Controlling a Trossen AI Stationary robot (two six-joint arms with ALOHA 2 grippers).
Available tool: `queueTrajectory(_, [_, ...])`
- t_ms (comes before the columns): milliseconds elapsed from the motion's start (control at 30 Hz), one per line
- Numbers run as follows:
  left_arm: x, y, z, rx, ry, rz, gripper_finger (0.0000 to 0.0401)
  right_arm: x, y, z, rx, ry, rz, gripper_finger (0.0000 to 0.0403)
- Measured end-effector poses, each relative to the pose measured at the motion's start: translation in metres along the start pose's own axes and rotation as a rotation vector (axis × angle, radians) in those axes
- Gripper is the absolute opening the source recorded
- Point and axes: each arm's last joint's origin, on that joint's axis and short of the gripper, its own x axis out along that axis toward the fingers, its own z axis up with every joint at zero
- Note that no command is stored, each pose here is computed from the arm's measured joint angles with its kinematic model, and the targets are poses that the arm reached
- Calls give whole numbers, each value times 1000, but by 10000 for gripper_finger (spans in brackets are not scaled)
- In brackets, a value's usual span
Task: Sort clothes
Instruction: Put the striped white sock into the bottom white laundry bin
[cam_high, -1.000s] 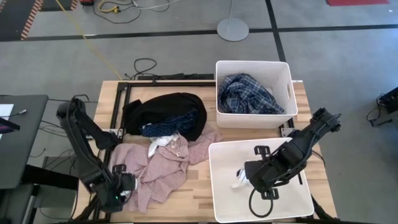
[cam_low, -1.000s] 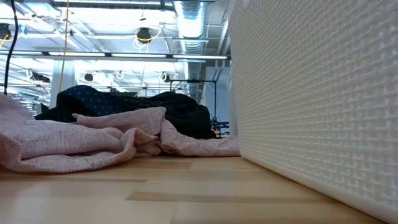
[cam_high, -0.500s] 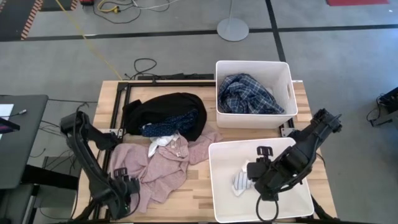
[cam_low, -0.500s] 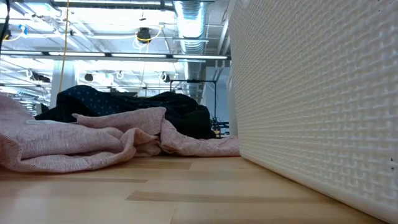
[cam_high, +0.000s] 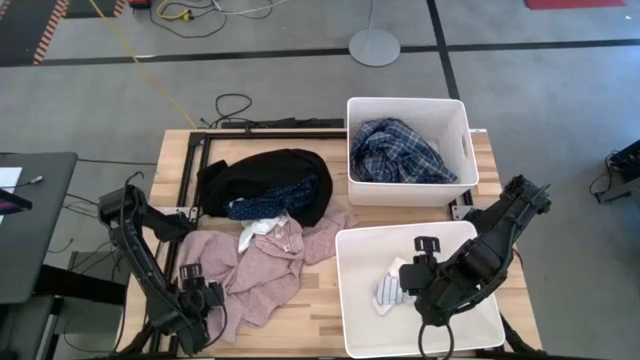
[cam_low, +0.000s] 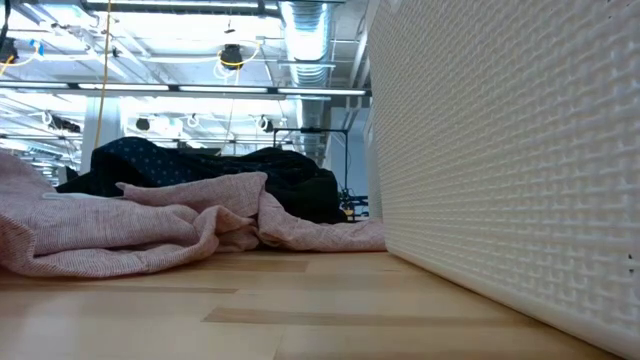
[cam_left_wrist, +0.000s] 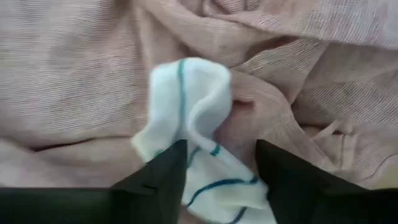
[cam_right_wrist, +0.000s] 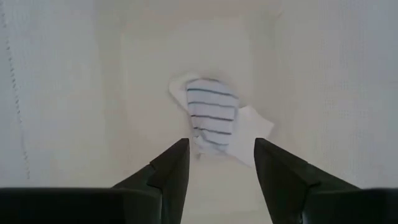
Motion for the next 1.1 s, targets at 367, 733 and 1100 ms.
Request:
queueTrajectory(367, [-7,5,3,108,-26,42,8,0,-1,2,-24,-40,-34,180])
queueTrajectory(733, [-31,28,3,60,-193,16,2,0,4,7,-65,-97,10,179])
queueTrajectory(1100, [-61,58,4,36,-547,-17,1,-2,9,22,-207,-265,15,179])
